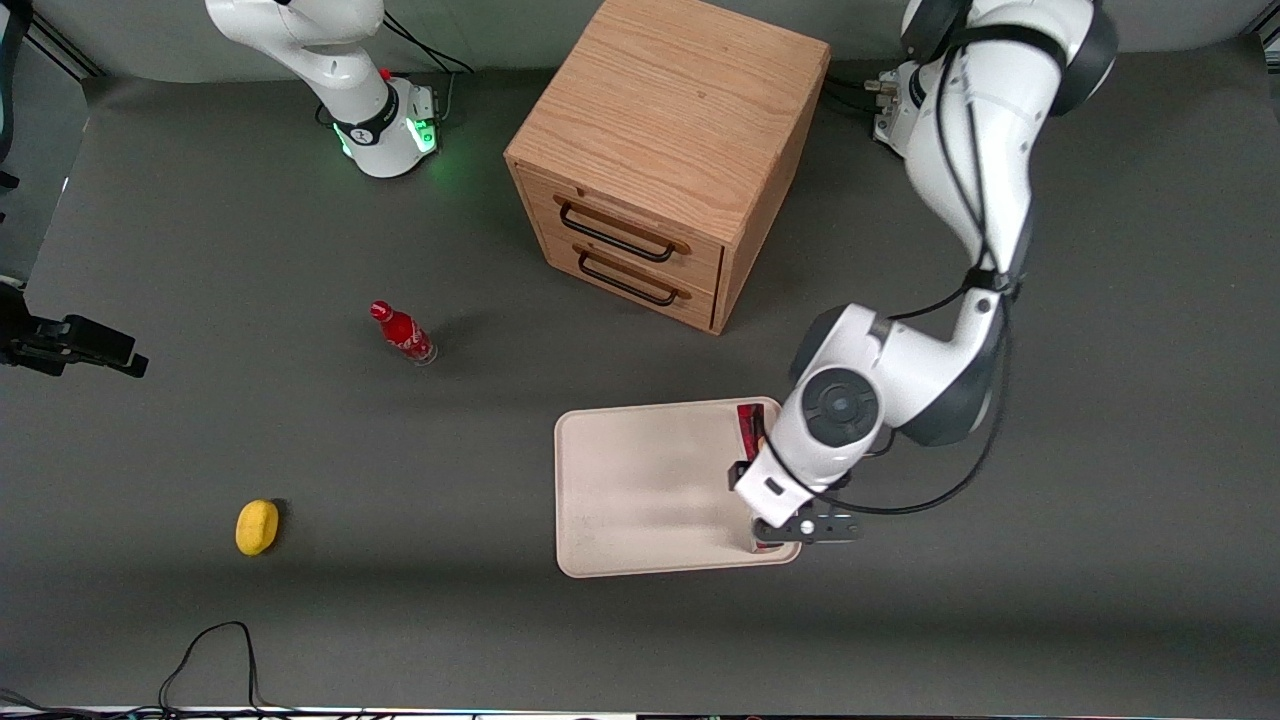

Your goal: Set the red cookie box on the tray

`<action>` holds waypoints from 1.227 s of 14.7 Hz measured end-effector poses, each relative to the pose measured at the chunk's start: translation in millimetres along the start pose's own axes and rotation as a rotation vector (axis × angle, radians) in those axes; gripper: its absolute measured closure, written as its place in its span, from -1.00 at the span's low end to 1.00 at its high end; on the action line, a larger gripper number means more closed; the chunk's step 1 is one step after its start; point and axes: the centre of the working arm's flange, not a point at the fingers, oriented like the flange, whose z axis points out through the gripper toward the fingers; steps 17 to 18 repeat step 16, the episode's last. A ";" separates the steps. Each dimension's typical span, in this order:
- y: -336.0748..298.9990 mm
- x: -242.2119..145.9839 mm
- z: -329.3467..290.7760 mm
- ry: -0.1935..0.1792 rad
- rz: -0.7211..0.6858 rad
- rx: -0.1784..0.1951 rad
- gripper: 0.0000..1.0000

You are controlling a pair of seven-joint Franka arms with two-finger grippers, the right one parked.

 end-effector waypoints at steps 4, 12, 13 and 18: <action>-96.6 -5.7 -98.6 0.014 -0.084 -0.001 -1.00; -261.9 -106.8 -246.4 -0.079 -0.018 0.041 -1.00; -273.4 -121.1 -257.9 -0.087 -0.014 0.034 -1.00; -283.0 -150.8 -281.0 -0.106 -0.002 0.017 -1.00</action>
